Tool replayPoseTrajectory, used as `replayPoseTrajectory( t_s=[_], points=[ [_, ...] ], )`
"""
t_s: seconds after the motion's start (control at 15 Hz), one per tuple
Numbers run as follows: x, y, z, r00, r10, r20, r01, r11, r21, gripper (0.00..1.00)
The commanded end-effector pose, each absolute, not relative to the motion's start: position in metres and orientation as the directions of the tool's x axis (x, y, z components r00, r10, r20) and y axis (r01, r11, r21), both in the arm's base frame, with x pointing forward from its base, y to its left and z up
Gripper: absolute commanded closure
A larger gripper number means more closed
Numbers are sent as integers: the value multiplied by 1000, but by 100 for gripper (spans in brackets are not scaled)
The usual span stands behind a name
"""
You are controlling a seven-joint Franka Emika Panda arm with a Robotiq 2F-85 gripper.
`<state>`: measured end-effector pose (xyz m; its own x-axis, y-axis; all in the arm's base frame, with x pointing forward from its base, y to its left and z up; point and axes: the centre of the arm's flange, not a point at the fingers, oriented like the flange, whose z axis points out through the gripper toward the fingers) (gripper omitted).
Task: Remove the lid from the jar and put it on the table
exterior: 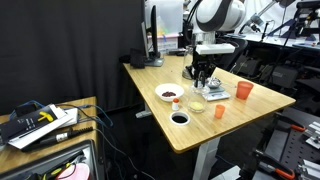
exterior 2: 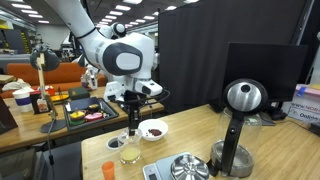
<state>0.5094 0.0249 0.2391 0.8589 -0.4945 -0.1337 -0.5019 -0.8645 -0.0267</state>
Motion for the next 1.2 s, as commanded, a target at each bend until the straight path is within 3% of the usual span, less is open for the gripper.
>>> replayPoseTrajectory(
  t_s=[0.0, 0.67, 1.13],
  points=[
    [493, 12, 262, 850, -516, -110, -521, -854, -19, 92],
    [426, -22, 245, 752, -653, -90, -644, -757, 112, 92],
    [389, -56, 207, 601, -771, -209, -757, -634, 162, 92]
  ],
)
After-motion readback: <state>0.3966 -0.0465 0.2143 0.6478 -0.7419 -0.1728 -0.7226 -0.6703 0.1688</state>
